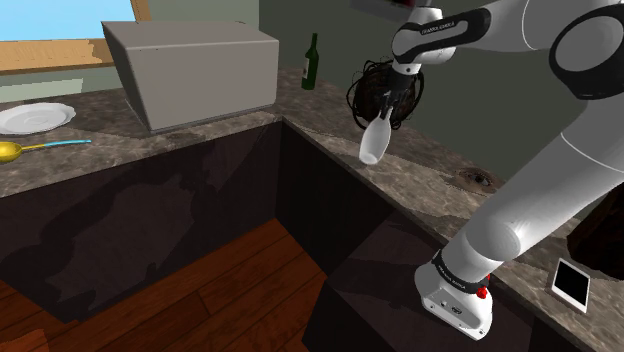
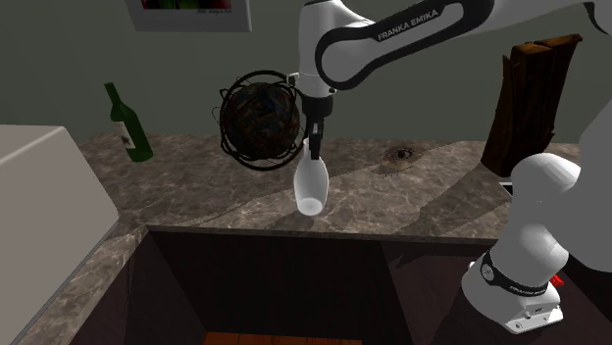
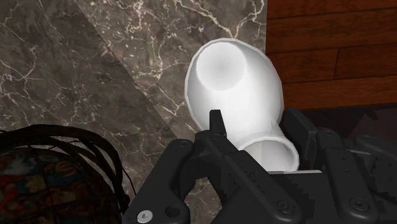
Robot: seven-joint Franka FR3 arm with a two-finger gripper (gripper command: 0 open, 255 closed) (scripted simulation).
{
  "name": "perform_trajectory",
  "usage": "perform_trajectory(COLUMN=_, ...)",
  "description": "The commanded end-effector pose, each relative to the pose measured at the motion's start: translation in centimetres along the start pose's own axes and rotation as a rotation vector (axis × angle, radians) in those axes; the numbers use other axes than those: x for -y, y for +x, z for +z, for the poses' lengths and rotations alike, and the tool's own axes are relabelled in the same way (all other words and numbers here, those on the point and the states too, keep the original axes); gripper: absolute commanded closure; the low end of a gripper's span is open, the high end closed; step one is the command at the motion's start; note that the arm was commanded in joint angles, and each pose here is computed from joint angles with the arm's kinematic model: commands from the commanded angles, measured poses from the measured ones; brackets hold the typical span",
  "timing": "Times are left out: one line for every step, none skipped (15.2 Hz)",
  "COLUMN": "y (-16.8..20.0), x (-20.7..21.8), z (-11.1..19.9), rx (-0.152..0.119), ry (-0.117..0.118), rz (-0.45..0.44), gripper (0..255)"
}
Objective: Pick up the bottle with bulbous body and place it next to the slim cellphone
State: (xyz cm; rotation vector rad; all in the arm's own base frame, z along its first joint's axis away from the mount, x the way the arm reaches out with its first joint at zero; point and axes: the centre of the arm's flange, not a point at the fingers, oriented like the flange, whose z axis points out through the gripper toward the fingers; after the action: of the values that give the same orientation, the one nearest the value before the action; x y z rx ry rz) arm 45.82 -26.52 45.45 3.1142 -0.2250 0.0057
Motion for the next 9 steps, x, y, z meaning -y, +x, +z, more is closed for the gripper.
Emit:
perform_trajectory(y=0.0, x=0.0, z=-1.1, rx=0.000, ry=0.000, rz=0.000, gripper=255)
perform_trajectory(y=0.0, x=0.0, z=-1.7, rx=0.000, ry=0.000, rz=0.000, gripper=255)
perform_trajectory(y=0.0, x=0.0, z=-2.2, rx=0.000, ry=0.000, rz=0.000, gripper=255)
perform_trajectory(y=0.0, x=0.0, z=-2.7, rx=0.000, ry=0.000, rz=0.000, gripper=255)
perform_trajectory(y=0.0, x=0.0, z=-3.2, rx=0.000, ry=0.000, rz=0.000, gripper=255)
perform_trajectory(y=0.0, x=0.0, z=-3.8, rx=0.000, ry=0.000, rz=0.000, gripper=255)
perform_trajectory(y=0.0, x=0.0, z=-4.3, rx=0.000, ry=0.000, rz=0.000, gripper=255)
perform_trajectory(y=0.0, x=0.0, z=-4.8, rx=0.000, ry=0.000, rz=0.000, gripper=255)
perform_trajectory(y=0.0, x=0.0, z=-5.4, rx=0.000, ry=0.000, rz=0.000, gripper=255)
